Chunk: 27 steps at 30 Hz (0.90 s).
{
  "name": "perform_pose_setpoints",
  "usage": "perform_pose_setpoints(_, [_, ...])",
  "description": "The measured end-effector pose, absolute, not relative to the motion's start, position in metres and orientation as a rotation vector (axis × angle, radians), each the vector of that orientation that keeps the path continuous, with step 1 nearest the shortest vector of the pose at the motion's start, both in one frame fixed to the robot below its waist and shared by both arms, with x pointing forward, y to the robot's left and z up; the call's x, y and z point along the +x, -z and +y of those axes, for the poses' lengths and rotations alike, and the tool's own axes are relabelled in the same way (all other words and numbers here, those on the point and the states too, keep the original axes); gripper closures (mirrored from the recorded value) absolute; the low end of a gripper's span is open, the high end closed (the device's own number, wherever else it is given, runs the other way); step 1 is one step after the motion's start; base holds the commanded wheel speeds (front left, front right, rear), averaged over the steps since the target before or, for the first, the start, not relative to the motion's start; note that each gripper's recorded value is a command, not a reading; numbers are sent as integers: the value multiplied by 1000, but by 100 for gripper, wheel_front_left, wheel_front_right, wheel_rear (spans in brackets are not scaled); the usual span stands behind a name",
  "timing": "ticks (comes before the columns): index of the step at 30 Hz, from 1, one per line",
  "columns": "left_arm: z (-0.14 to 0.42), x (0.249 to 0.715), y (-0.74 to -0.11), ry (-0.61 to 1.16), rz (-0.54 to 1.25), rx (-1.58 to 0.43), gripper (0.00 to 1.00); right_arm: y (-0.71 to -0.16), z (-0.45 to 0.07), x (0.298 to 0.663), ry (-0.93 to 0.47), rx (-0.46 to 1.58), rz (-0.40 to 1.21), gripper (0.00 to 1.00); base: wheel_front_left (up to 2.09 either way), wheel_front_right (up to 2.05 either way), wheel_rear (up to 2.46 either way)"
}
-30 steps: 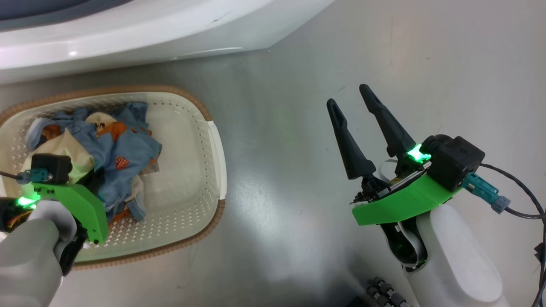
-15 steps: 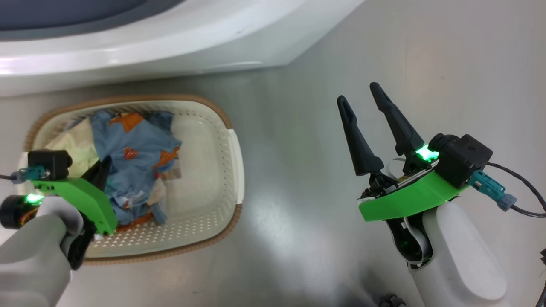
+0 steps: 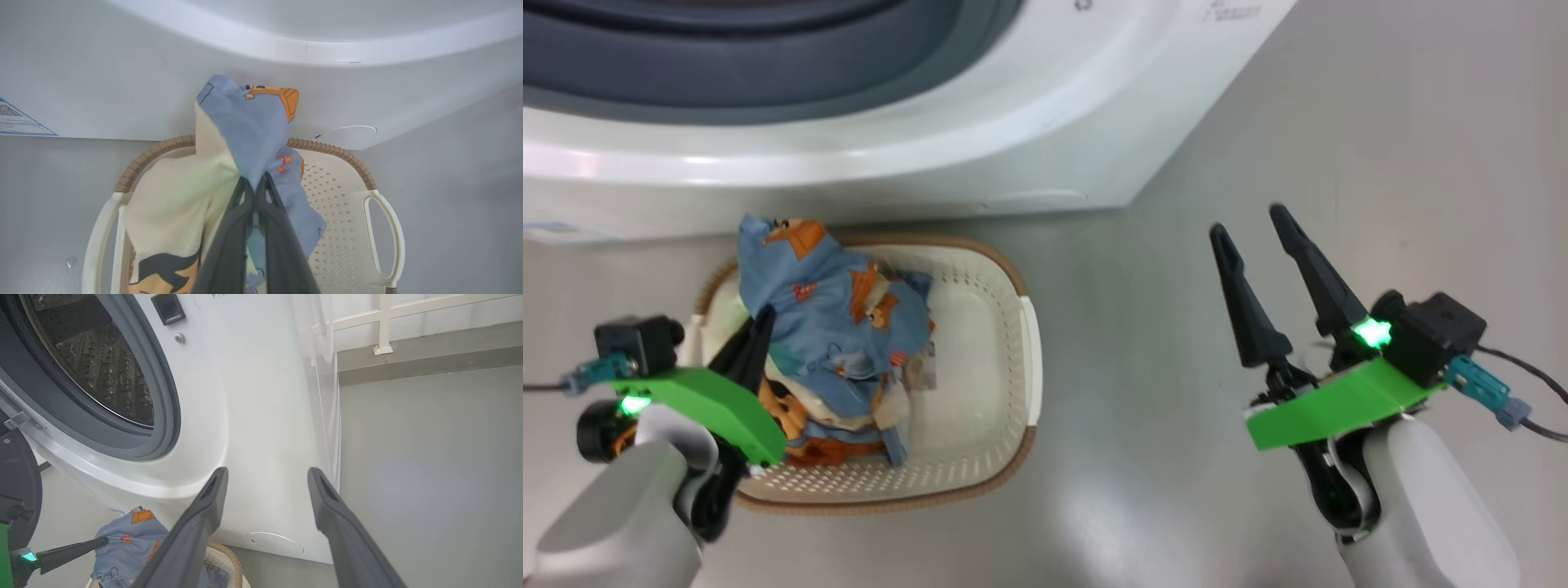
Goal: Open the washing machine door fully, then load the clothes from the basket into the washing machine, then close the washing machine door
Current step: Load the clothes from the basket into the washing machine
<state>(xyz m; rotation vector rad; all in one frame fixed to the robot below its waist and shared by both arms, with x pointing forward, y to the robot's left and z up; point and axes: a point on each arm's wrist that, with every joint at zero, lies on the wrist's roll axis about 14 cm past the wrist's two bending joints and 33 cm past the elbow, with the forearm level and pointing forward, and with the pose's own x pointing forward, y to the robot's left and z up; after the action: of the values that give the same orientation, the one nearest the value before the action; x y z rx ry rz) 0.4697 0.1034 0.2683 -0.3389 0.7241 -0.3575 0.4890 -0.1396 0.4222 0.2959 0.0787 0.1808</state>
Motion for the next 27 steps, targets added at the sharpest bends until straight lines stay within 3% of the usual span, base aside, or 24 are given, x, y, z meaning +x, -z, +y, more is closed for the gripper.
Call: perform_pose_setpoints(27, [124, 453, -443, 312, 192, -454, 100, -482, -161, 437, -155, 307, -20, 0, 0, 0, 0])
